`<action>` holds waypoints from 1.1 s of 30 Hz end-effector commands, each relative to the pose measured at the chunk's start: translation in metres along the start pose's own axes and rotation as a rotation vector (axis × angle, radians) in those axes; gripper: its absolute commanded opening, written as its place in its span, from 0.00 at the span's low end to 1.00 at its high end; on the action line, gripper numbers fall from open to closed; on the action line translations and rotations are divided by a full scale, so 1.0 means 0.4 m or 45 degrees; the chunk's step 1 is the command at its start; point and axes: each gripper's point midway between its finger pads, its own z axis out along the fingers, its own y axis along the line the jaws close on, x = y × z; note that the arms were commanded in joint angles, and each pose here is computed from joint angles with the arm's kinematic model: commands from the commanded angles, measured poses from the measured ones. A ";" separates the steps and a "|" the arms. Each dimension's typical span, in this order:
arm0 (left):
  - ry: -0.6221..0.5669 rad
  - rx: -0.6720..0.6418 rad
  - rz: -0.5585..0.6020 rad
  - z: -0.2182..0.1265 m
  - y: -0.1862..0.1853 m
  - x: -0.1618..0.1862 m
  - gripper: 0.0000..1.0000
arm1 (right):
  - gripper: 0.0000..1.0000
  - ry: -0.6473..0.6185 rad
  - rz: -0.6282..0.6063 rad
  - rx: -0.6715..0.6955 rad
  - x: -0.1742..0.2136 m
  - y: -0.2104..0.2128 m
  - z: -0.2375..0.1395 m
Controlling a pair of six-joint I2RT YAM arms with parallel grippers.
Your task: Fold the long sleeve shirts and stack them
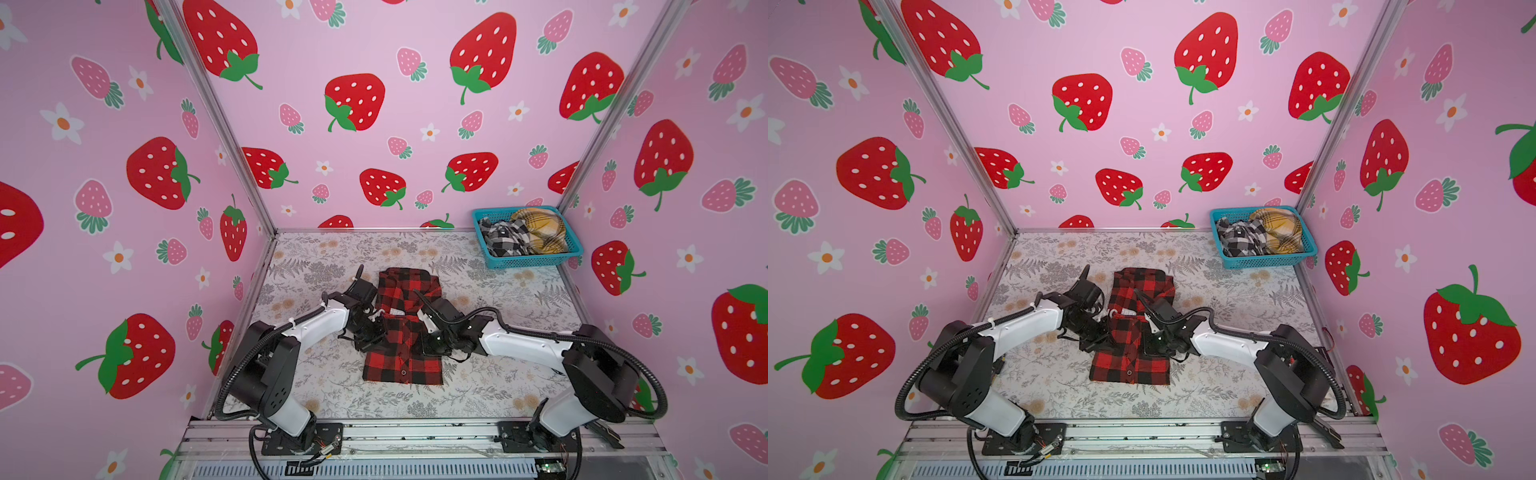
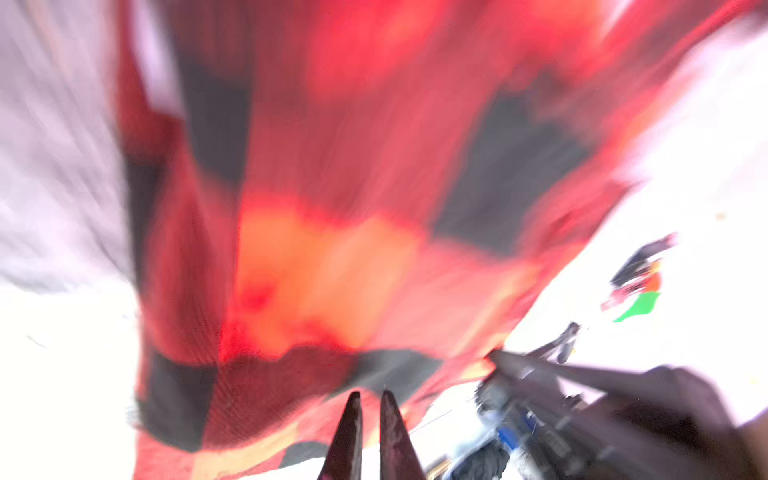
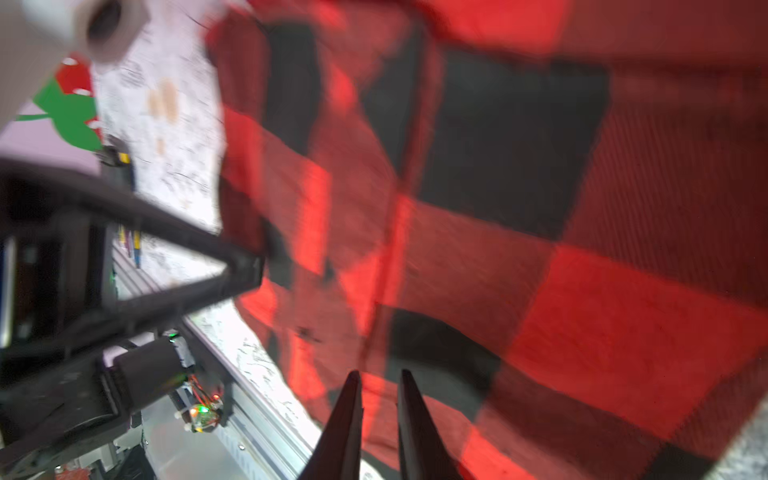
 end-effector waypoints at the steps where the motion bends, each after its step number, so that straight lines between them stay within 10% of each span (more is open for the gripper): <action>1: -0.016 -0.057 0.003 0.001 0.011 -0.059 0.09 | 0.19 -0.002 -0.045 0.062 -0.032 -0.009 0.014; 19: 0.048 -0.150 -0.077 0.124 0.096 -0.110 0.09 | 0.16 0.066 -0.016 0.110 -0.072 -0.096 0.126; 33: -0.495 -0.006 0.270 -0.312 -0.082 -0.027 0.29 | 0.36 -0.290 -0.073 0.333 -0.144 -0.080 -0.164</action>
